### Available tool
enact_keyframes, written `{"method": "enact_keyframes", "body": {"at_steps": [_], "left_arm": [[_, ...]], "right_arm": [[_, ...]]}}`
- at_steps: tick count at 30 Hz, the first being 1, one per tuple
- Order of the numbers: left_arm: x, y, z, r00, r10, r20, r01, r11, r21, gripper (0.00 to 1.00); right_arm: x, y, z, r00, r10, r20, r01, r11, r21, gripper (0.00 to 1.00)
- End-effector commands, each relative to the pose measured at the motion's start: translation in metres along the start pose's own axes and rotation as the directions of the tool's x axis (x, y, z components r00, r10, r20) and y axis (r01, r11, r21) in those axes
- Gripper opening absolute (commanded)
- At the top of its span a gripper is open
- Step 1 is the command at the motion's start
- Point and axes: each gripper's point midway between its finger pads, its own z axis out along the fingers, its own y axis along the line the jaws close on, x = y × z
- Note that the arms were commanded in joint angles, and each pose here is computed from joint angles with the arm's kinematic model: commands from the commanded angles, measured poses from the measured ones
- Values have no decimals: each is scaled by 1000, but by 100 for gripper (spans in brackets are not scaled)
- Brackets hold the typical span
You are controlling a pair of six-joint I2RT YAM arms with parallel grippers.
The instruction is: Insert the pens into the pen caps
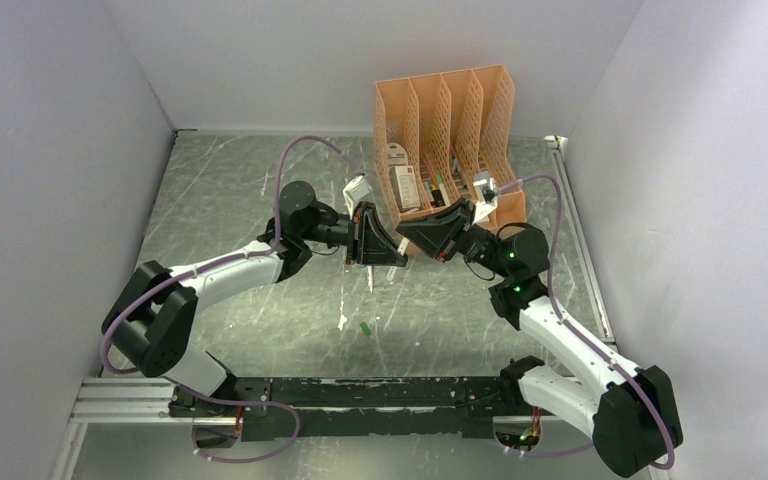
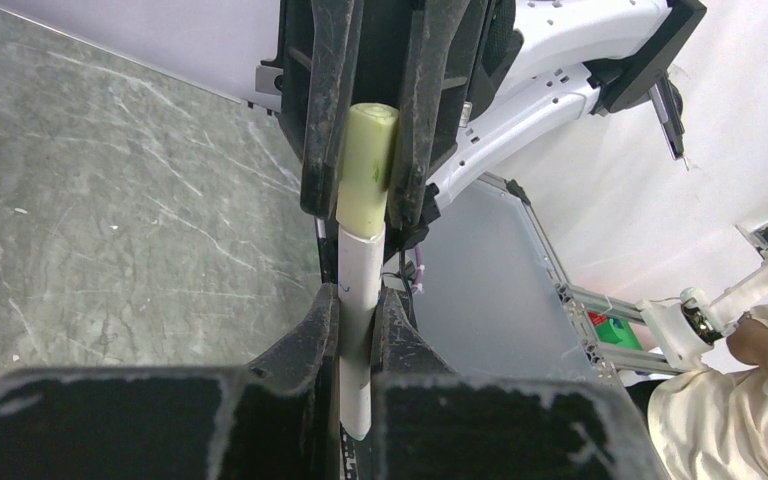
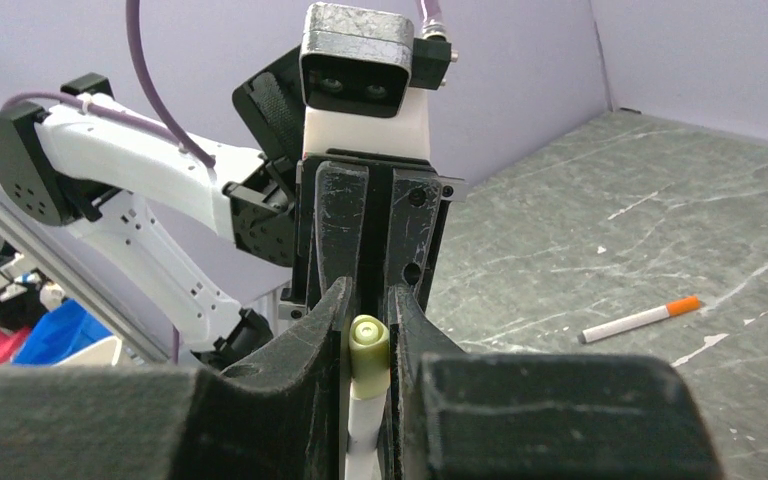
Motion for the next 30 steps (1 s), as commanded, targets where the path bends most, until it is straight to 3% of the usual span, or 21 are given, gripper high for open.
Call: {"method": "enact_keyframes", "body": {"at_steps": [1, 12, 21, 30], "left_arm": [[-122, -10, -24, 868, 340, 362, -293, 939, -181, 7], [-149, -7, -33, 820, 428, 380, -360, 902, -238, 7], [-174, -11, -38, 820, 432, 376, -379, 902, -209, 7], [-184, -13, -35, 808, 441, 390, -394, 898, -198, 7]], "right_arm": [[89, 22, -23, 928, 224, -298, -250, 967, -53, 0], [120, 33, -21, 896, 249, -367, -285, 958, -45, 0], [143, 29, -30, 872, 195, -449, -234, 972, -32, 0], [171, 29, -33, 832, 226, -507, -264, 965, -2, 0]]}}
